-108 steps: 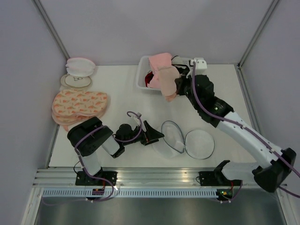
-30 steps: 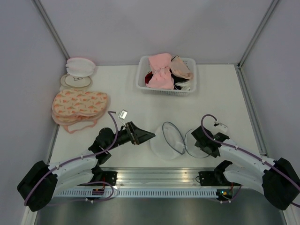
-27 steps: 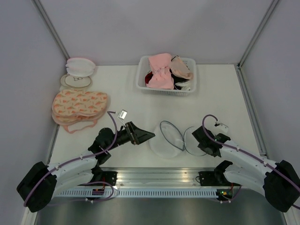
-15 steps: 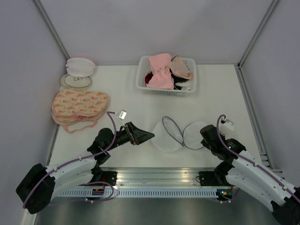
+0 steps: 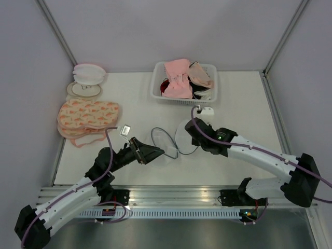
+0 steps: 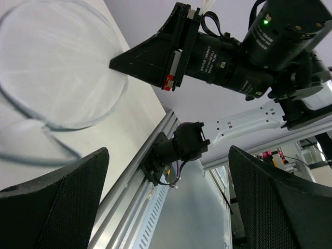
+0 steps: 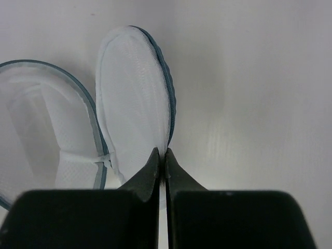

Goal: Unzip the laundry bag and remove the bra

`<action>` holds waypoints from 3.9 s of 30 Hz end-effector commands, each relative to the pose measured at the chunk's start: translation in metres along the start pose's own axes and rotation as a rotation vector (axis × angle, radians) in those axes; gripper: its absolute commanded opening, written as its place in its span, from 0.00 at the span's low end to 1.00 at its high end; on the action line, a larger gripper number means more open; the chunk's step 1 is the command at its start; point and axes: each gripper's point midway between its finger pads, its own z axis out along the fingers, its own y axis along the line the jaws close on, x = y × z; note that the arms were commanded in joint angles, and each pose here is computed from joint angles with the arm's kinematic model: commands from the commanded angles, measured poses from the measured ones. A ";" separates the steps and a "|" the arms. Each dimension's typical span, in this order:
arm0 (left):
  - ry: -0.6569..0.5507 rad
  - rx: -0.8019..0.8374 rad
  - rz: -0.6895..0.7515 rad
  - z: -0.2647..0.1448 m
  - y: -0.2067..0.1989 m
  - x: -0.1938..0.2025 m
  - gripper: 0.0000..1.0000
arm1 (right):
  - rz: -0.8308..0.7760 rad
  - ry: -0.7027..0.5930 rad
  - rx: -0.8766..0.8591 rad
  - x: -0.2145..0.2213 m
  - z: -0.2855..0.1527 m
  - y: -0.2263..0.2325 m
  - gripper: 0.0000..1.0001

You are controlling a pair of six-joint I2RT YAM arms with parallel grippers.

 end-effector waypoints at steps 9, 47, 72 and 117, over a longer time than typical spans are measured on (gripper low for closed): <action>-0.123 -0.101 0.074 -0.041 -0.003 -0.020 1.00 | -0.028 -0.278 0.245 -0.063 -0.019 0.026 0.00; -0.362 -0.220 0.129 -0.098 -0.029 -0.071 0.99 | -0.834 -0.653 0.636 -0.060 -0.023 0.077 0.00; -0.529 -0.334 0.145 -0.126 -0.032 -0.107 1.00 | -0.997 -0.994 0.238 0.028 -0.106 0.145 0.98; 0.009 -0.680 -0.040 0.071 0.137 -0.009 0.85 | 0.113 -0.465 -0.148 -0.018 -0.144 -0.038 0.98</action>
